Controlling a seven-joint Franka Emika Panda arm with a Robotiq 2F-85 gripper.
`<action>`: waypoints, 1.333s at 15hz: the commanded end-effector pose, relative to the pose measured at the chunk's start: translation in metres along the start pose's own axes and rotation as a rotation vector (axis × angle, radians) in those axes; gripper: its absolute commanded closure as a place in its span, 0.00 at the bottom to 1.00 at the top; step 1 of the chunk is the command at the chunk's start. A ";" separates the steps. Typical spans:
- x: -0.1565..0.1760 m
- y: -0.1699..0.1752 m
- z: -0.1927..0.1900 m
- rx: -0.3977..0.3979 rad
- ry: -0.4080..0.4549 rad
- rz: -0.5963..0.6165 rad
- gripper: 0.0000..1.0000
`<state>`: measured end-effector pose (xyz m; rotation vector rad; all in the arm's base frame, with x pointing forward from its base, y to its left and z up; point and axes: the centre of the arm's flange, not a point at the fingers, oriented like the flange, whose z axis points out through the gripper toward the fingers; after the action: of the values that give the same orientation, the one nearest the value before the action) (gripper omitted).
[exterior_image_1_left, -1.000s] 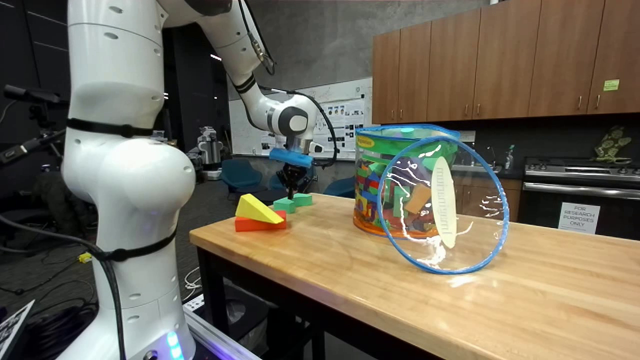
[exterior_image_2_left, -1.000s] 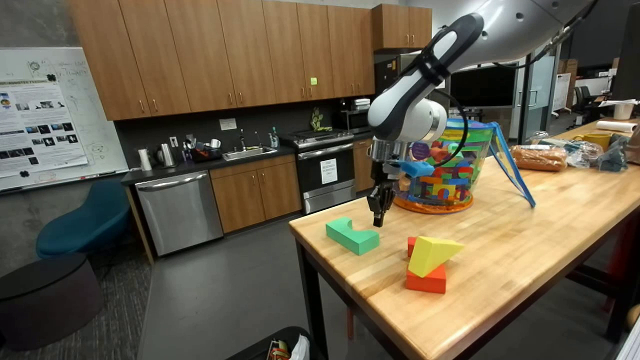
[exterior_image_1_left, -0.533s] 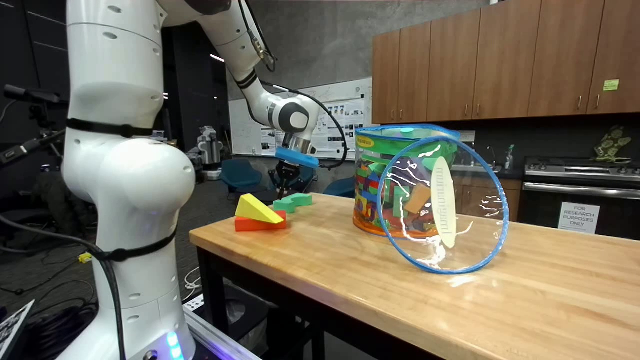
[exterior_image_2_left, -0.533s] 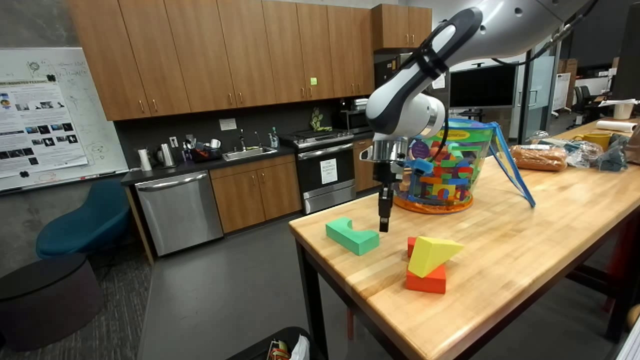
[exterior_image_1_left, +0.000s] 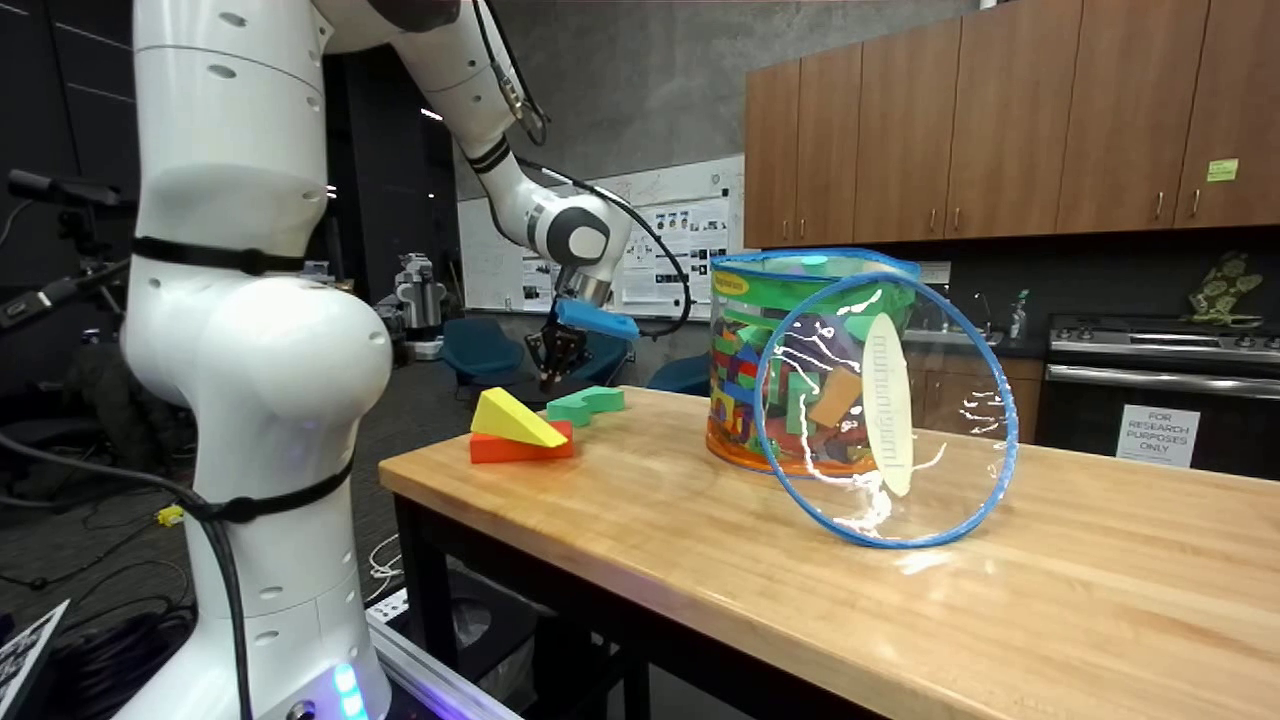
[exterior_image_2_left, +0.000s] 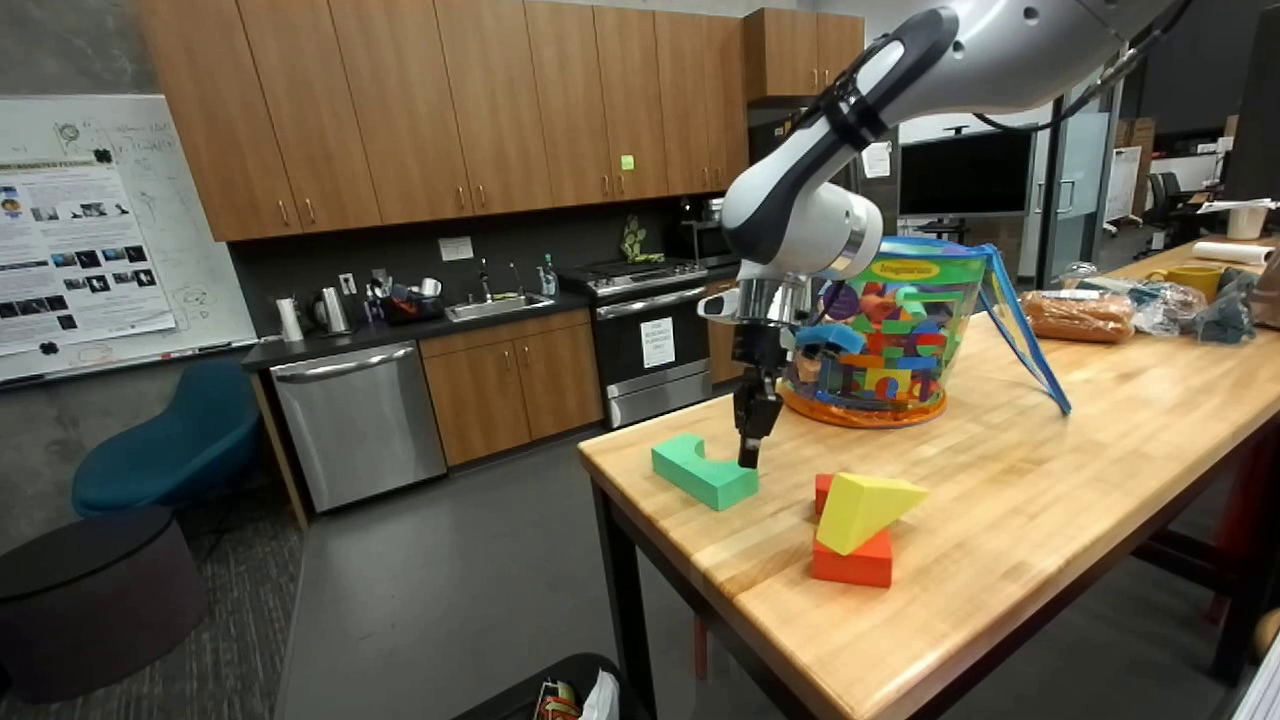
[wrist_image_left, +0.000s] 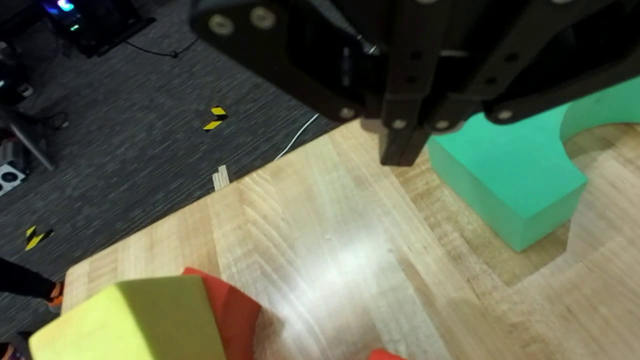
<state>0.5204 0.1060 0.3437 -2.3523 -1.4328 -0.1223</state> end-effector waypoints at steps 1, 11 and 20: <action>0.012 0.000 0.001 -0.017 0.025 -0.137 1.00; 0.018 0.025 0.001 -0.264 0.000 -0.368 1.00; -0.001 0.033 -0.008 -0.359 -0.101 -0.439 1.00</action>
<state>0.5565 0.0980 0.3377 -2.2775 -2.0671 -0.4161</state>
